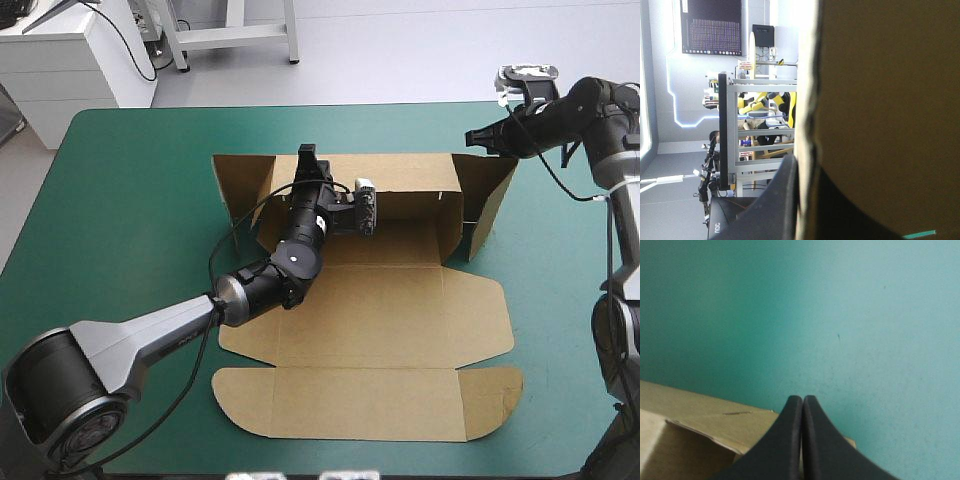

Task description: Fold the box

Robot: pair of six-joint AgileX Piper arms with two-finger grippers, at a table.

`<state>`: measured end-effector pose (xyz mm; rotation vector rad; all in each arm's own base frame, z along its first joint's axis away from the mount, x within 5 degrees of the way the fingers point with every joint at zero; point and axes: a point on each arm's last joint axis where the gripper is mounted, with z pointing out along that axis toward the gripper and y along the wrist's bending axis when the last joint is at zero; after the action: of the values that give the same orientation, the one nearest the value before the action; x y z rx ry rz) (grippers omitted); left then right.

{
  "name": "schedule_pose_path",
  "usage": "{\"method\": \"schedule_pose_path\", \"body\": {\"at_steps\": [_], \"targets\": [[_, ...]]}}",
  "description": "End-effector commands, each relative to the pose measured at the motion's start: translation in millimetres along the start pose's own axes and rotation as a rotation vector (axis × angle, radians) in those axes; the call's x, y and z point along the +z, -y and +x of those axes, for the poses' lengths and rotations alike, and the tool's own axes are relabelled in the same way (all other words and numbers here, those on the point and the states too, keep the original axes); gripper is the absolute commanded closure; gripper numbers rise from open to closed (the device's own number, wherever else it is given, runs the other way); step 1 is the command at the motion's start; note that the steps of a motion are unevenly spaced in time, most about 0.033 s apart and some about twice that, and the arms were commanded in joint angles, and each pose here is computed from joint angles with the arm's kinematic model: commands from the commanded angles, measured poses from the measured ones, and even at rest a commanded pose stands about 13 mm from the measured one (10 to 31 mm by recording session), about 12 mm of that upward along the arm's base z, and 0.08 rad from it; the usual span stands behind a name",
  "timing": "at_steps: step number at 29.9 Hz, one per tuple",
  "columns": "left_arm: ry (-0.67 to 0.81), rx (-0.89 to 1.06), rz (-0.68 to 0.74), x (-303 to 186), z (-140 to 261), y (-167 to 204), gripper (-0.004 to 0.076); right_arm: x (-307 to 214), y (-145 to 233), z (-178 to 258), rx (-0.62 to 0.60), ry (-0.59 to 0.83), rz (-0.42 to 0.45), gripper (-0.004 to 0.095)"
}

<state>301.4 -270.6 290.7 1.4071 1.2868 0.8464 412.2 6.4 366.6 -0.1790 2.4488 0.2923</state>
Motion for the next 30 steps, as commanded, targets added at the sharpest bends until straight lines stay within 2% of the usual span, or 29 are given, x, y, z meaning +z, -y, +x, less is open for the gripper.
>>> {"method": "schedule_pose_path", "body": {"at_steps": [1, 3, 5, 11, 18, 25, 30], "targets": [[-0.015, -0.057, -0.09, -11.8, 2.4, -26.0, 0.0731, -22.9, -3.2, -3.7, -0.043, 0.009, 0.022, 0.0906], [-0.034, -0.111, -0.103, -11.9, 4.4, -27.0, 0.0731, -21.5, -2.2, 2.1, -0.077, -0.06, 0.054, 0.0906], [-0.043, -0.143, -0.108, -12.0, 5.3, -27.4, 0.0731, -23.8, -3.4, 3.9, -0.09, -0.078, 0.046, 0.0906], [-0.041, -0.148, -0.108, -12.0, 5.2, -27.4, 0.0731, -29.7, -15.1, 9.0, -0.083, -0.111, -0.047, 0.0907], [-0.035, -0.142, -0.103, -11.9, 4.6, -27.0, 0.0731, -33.8, -36.7, 23.9, -0.138, -0.12, -0.093, 0.0907], [-0.042, -0.023, -0.096, -10.4, 4.1, -24.8, 0.0731, -34.1, -40.1, 61.8, -0.112, -0.018, -0.104, 0.0908], [-0.044, -0.007, -0.066, -2.6, 1.6, -12.9, 0.0731, -38.5, -43.8, 84.2, -0.085, 0.198, -0.103, 0.0908]]}}
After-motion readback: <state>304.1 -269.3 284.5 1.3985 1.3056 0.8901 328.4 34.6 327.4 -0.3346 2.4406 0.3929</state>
